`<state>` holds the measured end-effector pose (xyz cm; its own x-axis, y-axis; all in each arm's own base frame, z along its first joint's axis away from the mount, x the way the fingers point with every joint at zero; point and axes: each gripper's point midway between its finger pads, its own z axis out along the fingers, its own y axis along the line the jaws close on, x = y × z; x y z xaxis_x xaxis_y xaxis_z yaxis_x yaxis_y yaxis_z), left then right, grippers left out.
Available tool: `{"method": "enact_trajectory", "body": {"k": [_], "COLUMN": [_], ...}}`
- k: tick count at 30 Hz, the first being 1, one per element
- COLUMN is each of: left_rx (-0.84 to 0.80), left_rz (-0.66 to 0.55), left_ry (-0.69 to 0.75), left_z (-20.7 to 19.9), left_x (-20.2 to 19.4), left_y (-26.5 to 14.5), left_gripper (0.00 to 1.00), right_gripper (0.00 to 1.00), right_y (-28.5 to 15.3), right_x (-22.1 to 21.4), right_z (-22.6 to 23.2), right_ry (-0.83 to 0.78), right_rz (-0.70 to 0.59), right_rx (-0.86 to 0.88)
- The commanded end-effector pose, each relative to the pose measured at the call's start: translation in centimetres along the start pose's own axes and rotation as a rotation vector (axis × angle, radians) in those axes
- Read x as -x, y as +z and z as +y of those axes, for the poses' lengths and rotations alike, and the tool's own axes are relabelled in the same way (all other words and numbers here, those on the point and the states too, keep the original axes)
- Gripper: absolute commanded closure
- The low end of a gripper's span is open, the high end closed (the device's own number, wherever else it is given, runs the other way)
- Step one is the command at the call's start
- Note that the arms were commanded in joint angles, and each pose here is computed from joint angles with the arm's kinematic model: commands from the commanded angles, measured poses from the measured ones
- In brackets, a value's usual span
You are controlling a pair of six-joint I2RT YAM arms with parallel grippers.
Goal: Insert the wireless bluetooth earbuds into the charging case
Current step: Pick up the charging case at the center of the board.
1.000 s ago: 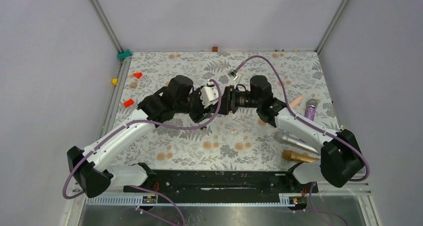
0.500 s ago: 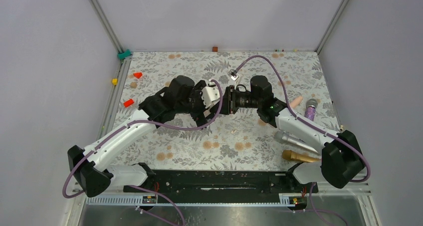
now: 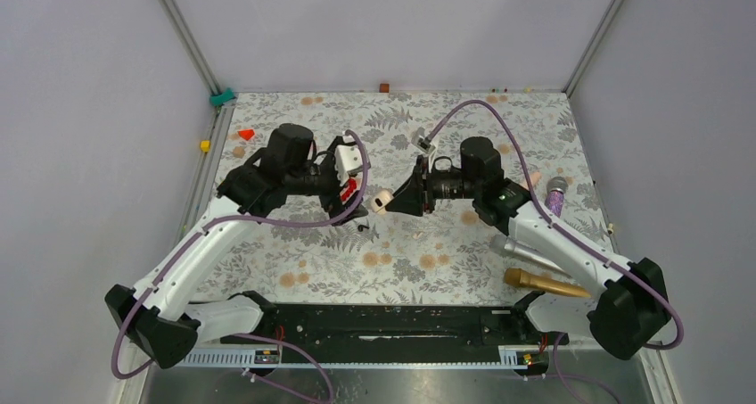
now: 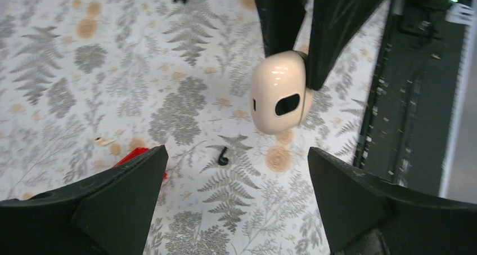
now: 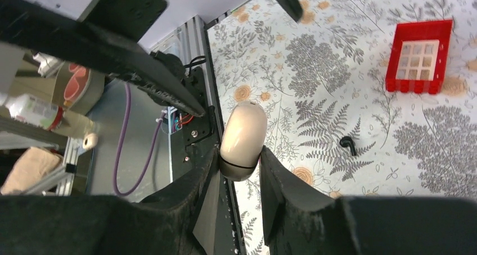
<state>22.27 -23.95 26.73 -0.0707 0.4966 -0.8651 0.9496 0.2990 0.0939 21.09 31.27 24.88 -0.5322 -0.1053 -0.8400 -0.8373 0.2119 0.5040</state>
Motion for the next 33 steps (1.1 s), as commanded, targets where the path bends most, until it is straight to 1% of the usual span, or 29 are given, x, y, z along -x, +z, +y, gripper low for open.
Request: {"method": "enact_trajectory", "body": {"k": [1,2,5,10,16,22,25,27,33], "left_rx": [-0.235,-0.279,-0.375,-0.457,-0.532,-0.572,-0.581,-0.583,-0.584], "left_rz": [-0.03,-0.011,-0.003,-0.007,0.009,0.043,0.045,0.047,0.047], "left_ry": [0.013,-0.004,-0.033,-0.066,-0.106,-0.104,-0.106,-0.109,-0.112], "left_z": [-3.1,-3.7,-4.5,-5.0,-5.6,-6.6,-6.8,-6.8,-6.7], "left_x": [1.9,1.7,2.1,2.5,2.5,2.1,2.1,2.2,2.2], "left_y": [-0.5,-0.5,-0.2,0.5,1.1,1.9,2.2,2.2,2.3], "left_gripper": [0.01,0.02,0.02,0.09,0.22,0.34,0.41,0.45,0.51], "right_gripper": [0.95,0.95,0.95,0.95,0.95,0.95,0.95,0.95,0.95], "right_y": [-1.7,-1.9,-2.3,-2.4,-2.2,-2.1,-2.0,-2.1,-2.0], "right_x": [1.6,1.4,1.2,0.8,0.4,0.4,0.3,-0.4,-0.8], "right_z": [3.0,3.1,3.1,2.7,2.6,2.3,2.3,2.3,2.1], "right_ry": [-0.204,-0.217,-0.248,-0.261,-0.252,-0.279,-0.275,-0.248,-0.238], "right_rz": [-0.017,-0.01,-0.005,0.012,0.022,0.024,0.029,0.054,0.076], "right_rx": [0.099,0.102,0.101,0.095,0.105,0.104,0.109,0.114,0.125]}}
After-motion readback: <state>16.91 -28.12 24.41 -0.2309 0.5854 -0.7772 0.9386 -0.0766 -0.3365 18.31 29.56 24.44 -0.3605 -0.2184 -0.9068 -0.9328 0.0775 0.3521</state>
